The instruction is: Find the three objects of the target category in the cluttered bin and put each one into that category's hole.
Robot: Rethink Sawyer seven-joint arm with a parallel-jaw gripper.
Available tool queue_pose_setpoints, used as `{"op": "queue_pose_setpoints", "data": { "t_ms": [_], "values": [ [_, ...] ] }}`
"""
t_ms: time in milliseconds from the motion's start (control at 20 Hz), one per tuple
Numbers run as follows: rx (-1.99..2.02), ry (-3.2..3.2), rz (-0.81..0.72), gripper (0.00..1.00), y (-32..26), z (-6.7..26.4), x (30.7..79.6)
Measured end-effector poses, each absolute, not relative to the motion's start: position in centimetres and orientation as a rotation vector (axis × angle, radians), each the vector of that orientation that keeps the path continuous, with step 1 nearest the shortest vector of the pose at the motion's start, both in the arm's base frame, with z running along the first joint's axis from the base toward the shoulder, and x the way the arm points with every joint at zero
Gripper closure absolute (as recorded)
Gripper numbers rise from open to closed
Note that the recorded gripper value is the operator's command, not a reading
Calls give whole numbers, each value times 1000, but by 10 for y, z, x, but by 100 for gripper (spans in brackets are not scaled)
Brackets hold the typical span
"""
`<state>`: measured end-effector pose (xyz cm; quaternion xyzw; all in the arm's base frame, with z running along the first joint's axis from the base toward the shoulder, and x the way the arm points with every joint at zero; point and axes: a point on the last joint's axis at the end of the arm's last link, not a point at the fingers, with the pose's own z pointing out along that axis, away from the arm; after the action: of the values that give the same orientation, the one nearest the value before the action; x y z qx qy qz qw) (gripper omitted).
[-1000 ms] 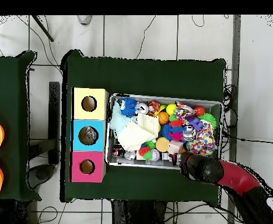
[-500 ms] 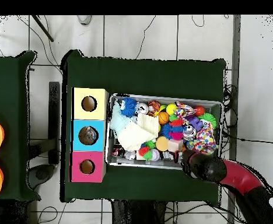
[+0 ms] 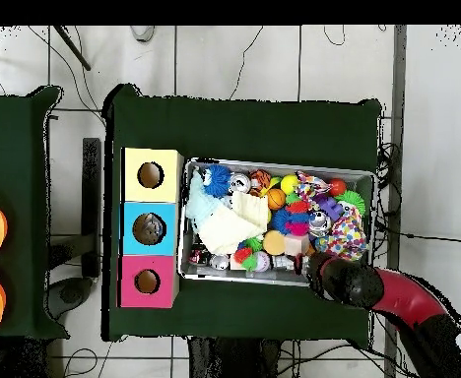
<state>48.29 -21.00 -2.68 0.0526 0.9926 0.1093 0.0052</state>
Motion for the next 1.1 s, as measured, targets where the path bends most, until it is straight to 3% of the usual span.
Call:
{"op": "queue_pose_setpoints", "data": {
  "t_ms": [400, 1100],
  "values": [
    [140, 3103, 270, 0, -220, -13, 489],
    [404, 3111, -92, 0, -232, 14, 478]
  ]
}}
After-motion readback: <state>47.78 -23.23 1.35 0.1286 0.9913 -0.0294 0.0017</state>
